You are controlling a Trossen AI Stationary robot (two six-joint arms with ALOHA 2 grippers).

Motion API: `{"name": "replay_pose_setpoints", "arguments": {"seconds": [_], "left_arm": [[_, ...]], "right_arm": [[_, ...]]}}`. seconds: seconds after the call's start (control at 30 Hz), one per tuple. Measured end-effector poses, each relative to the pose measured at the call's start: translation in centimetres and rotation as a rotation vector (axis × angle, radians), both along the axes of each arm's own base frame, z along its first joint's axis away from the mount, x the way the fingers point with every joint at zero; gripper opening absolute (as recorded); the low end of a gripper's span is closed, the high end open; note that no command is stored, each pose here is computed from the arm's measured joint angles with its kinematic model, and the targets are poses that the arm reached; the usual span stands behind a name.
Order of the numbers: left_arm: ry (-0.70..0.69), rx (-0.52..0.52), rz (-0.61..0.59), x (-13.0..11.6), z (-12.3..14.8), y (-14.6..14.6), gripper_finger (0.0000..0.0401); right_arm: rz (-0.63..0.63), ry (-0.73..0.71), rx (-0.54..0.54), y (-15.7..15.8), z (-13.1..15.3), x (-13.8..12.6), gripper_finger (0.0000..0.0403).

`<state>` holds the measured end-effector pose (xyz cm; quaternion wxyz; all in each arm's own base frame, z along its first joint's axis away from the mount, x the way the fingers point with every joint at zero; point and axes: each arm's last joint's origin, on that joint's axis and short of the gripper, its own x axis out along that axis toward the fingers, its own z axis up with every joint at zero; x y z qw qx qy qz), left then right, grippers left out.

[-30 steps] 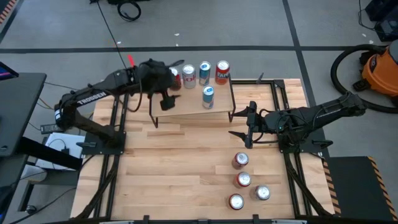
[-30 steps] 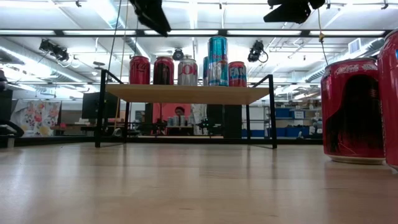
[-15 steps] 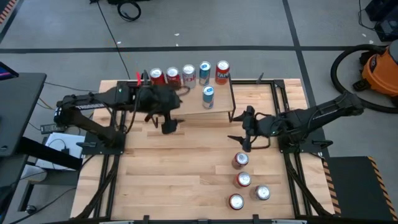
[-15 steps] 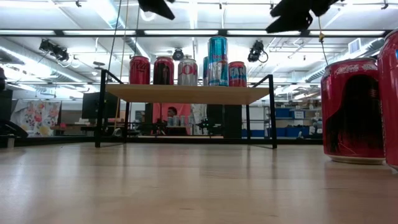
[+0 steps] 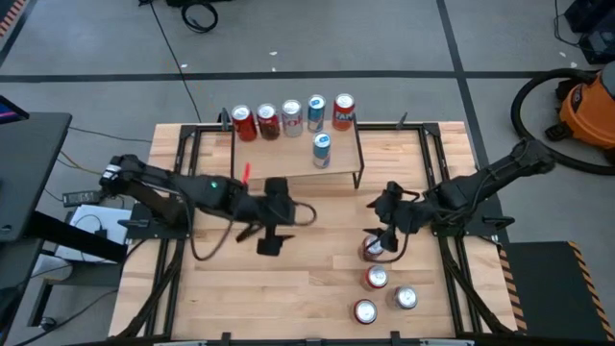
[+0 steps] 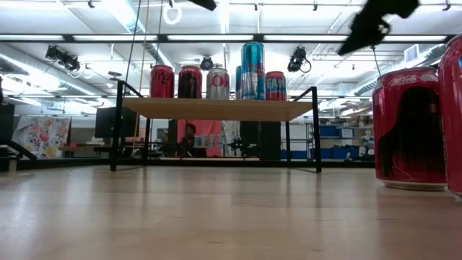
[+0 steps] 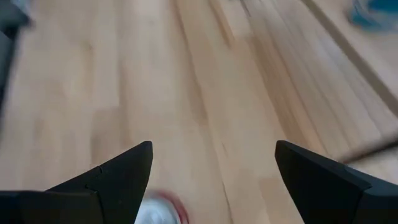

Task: Place canned beverage on shelf
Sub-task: Put the white soda can on the shelf aligned with the other white soda can

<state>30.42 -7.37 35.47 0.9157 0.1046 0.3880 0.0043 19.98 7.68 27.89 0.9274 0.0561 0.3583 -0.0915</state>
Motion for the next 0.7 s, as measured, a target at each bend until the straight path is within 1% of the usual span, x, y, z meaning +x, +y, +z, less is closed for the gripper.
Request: {"name": "replay_pose_setpoints", "arguments": {"seconds": [0.1,0.17,0.27,0.4,0.53,0.6,0.7], "left_arm": [[0.050,0.009,-0.019,0.8,-1.4,-1.1,0.0391],[0.072,0.025,-0.023,1.3,-2.2,-1.6,0.0391],[0.084,0.038,-0.024,2.3,-3.4,-2.2,0.0391],[0.097,0.047,-0.031,3.5,-4.7,-2.7,0.0391],[0.090,0.052,-0.036,4.4,-5.7,-3.0,0.0391],[0.101,0.055,-0.038,4.4,-5.9,-3.1,0.0391],[0.092,0.041,-0.028,4.4,-5.8,-3.2,0.0391]], "right_arm": [[-0.070,0.108,0.009,0.3,0.1,-0.7,0.0349],[-0.106,0.181,0.039,0.4,-0.1,-1.2,0.0349],[-0.150,0.346,0.093,0.5,-1.2,-1.9,0.0349],[-0.230,0.534,0.104,0.9,-2.5,-2.7,0.0349],[-0.207,0.618,0.117,2.0,-3.9,-2.2,0.0349],[-0.177,0.652,0.119,2.6,-4.8,-1.9,0.0349],[-0.163,0.681,0.094,3.2,-6.2,-1.8,0.0349]]}}
